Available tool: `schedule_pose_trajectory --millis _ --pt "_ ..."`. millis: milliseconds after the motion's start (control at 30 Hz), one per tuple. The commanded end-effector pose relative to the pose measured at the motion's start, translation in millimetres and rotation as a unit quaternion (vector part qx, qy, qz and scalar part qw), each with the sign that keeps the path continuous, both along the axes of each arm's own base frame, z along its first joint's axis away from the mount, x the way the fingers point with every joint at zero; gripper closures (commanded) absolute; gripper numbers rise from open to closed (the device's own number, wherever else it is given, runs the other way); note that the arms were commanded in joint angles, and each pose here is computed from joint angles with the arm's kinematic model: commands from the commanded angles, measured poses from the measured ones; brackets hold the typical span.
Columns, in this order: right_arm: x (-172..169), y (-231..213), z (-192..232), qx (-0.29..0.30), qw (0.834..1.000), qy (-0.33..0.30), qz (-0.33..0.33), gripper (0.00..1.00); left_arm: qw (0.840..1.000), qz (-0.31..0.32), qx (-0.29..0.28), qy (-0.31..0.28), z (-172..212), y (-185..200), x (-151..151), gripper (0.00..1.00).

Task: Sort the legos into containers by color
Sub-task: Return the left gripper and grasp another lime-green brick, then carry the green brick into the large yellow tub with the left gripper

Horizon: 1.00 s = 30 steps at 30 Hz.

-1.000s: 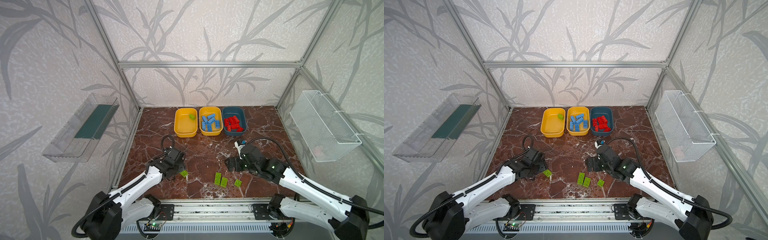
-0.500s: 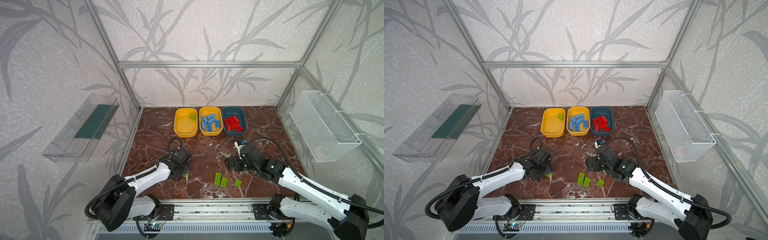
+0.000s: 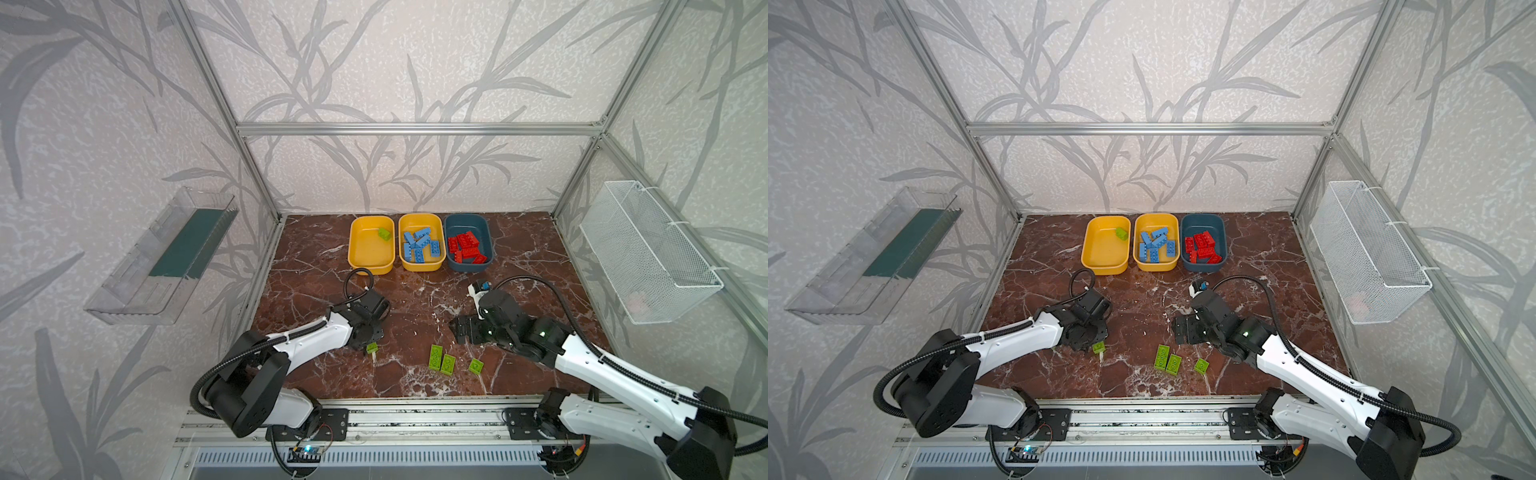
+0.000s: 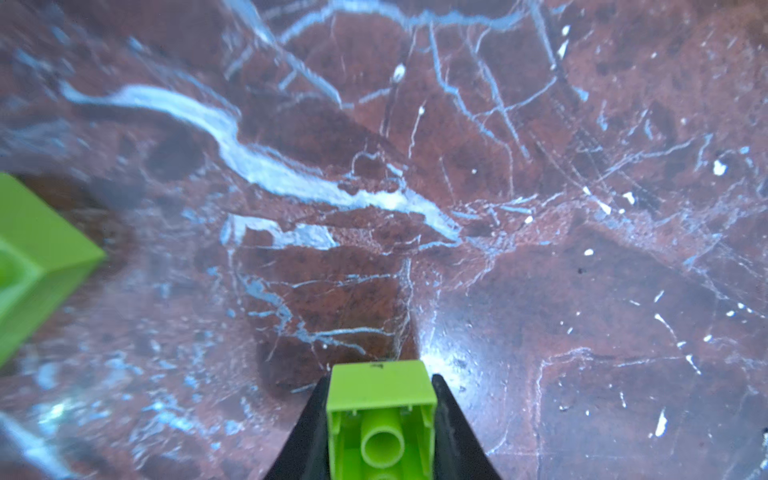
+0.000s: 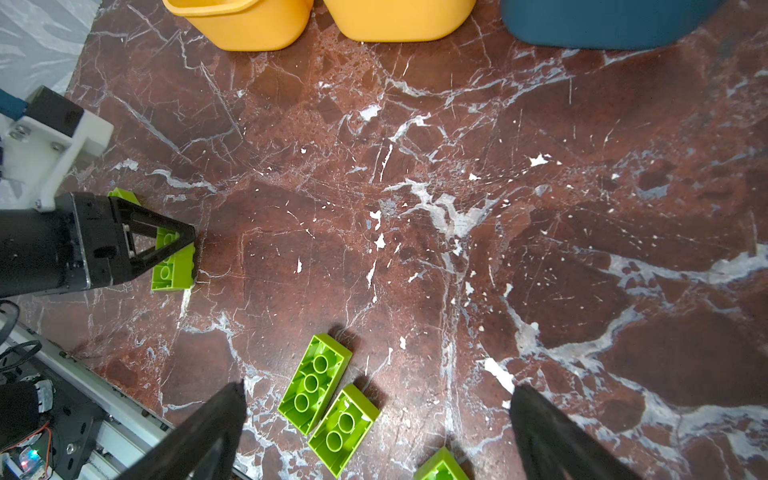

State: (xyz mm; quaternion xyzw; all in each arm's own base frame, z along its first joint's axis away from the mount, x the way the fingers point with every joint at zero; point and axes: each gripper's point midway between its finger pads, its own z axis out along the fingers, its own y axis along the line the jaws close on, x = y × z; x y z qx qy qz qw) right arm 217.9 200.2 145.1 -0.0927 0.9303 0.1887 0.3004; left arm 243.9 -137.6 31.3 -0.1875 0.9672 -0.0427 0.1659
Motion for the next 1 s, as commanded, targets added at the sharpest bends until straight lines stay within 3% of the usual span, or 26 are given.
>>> schedule_pose_trajectory --millis 0,300,500,800,900,967 --pt "3.3 0.3 2.0 -0.005 1.000 -0.012 0.003 0.01 0.998 -0.011 0.055 -0.021 22.4 6.1 19.9 0.74" --pt "9.5 -7.9 9.6 -0.011 1.000 -0.020 -0.004 0.01 0.993 -0.041 0.083 -0.078 75.2 -14.7 120.8 0.74" --pt "13.7 -18.9 12.3 -0.016 0.999 -0.023 -0.018 0.01 0.991 -0.019 0.091 -0.098 98.7 0.8 205.4 0.74" --pt "22.2 -30.5 3.7 -0.011 0.999 -0.008 -0.039 0.01 0.992 -0.011 0.086 -0.087 80.9 8.9 295.6 0.71" --pt "26.2 -34.9 0.2 -0.011 0.999 -0.001 -0.047 0.01 0.994 -0.010 0.065 -0.083 72.8 5.1 316.7 0.67" --pt "29.6 -37.6 -1.1 -0.010 0.999 0.001 -0.052 0.01 0.995 -0.012 0.053 -0.086 74.2 0.2 327.8 0.58"
